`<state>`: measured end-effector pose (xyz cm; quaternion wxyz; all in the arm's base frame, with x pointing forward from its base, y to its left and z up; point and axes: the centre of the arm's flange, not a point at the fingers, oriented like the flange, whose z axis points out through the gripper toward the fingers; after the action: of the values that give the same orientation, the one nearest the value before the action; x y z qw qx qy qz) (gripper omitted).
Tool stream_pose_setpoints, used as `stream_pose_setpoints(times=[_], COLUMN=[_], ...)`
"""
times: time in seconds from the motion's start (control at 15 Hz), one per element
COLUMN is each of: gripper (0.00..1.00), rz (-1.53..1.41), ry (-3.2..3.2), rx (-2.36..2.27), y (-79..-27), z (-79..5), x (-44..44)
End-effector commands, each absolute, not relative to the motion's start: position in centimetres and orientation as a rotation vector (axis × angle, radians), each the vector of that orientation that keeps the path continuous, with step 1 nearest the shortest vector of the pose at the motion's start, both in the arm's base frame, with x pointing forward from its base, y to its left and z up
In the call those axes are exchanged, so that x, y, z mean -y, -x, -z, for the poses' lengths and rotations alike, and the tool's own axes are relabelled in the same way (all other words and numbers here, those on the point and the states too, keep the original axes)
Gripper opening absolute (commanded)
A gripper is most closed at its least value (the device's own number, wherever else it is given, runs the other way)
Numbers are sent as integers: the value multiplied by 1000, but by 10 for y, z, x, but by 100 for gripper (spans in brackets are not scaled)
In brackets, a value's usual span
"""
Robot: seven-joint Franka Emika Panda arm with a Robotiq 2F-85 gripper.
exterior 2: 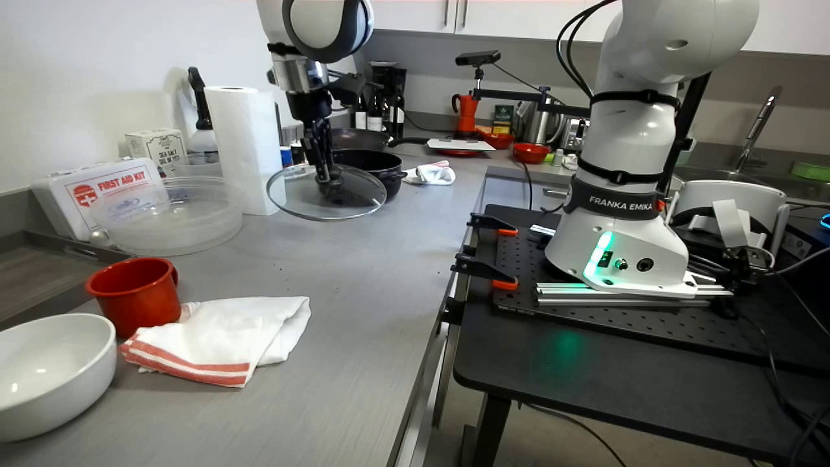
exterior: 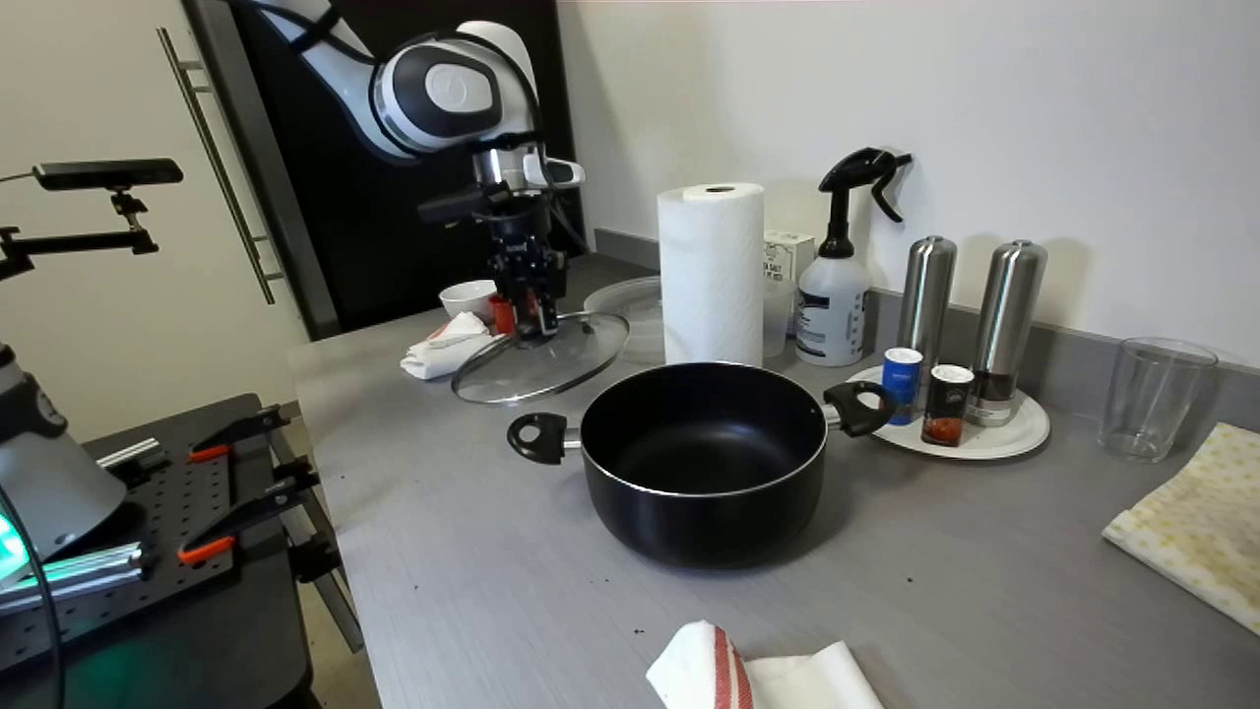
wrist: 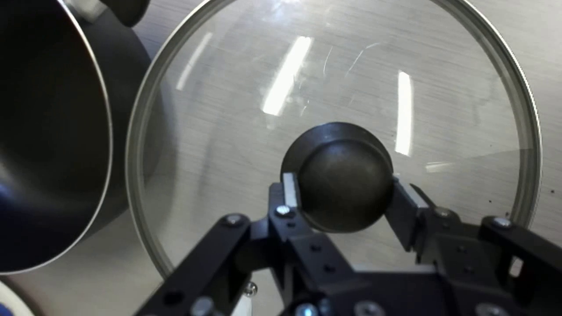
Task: Put the glass lid on the black pot.
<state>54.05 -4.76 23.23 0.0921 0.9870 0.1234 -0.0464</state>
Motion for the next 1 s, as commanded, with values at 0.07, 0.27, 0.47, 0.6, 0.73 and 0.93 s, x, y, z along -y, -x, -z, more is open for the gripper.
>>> stream_pose_setpoints(times=[0.07,0.27,0.47,0.6,0.73,0.93], gripper=[25,25,25,25,25,25], rz=[11,-38,-67,-71,-70,-71], ry=[-2920,-2933,-2940,-2944,-2945,-2941], rx=[-292,-189,-54,29,101,189], y=[-536,-541,-541,-539,-538,-536], z=[-293,-322,-348,-362,-374,-388], x=[52,70,103,129,155,188])
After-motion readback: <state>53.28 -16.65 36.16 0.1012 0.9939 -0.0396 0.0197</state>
